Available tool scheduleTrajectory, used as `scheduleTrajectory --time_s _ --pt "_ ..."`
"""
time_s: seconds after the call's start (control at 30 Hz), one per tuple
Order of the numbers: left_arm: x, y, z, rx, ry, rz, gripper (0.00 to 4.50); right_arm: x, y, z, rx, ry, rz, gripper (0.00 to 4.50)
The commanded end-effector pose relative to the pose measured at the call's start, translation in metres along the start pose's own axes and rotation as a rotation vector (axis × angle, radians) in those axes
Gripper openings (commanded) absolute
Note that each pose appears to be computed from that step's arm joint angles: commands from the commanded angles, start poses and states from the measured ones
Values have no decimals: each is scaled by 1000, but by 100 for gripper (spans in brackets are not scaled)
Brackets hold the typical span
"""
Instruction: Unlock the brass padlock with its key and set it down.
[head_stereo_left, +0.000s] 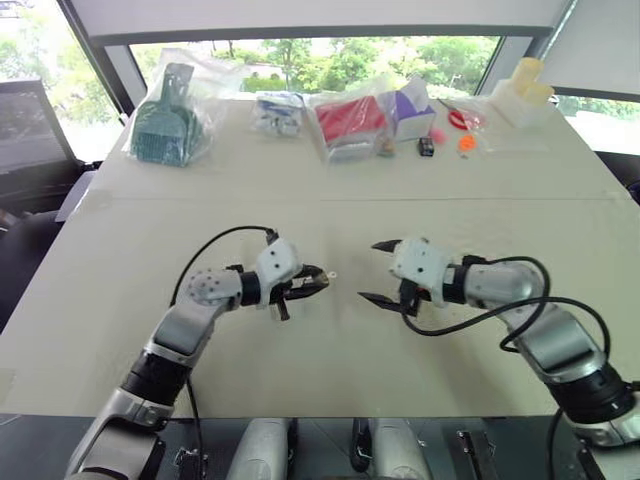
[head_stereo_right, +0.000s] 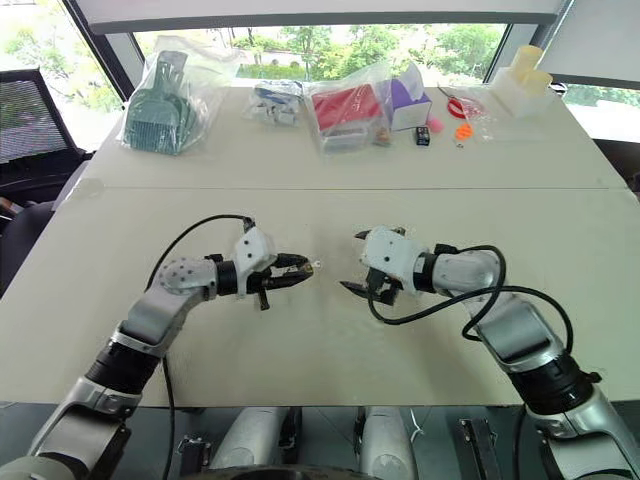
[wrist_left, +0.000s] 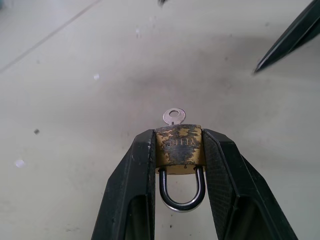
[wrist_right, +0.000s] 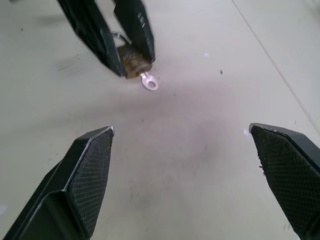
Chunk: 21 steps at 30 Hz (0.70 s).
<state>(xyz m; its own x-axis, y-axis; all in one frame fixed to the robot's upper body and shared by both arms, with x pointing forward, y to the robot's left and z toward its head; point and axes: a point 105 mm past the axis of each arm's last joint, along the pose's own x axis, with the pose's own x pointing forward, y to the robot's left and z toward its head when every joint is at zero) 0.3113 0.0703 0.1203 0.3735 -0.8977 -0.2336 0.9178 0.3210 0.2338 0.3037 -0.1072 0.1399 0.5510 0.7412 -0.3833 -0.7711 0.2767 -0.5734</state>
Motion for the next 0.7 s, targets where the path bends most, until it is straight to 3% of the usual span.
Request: scheduleTrajectory --time_s 0.03,0.33,0.43,0.67,0.7 --pt "-11 3 30 47 -60 -32 77 10 -6 17 -145 -70 -45 450" --pt "-15 5 40 66 -61 -46 77 24 -8 30 -237 -127 -69 450" --pt "-15 4 39 71 -57 -42 77 25 -8 34 -249 -141 -70 358" --pt "-14 5 37 74 -53 -34 77 26 -3 41 -265 -156 -52 3" --pt "-14 5 37 75 -53 -34 77 26 -1 43 -270 -163 -45 3"
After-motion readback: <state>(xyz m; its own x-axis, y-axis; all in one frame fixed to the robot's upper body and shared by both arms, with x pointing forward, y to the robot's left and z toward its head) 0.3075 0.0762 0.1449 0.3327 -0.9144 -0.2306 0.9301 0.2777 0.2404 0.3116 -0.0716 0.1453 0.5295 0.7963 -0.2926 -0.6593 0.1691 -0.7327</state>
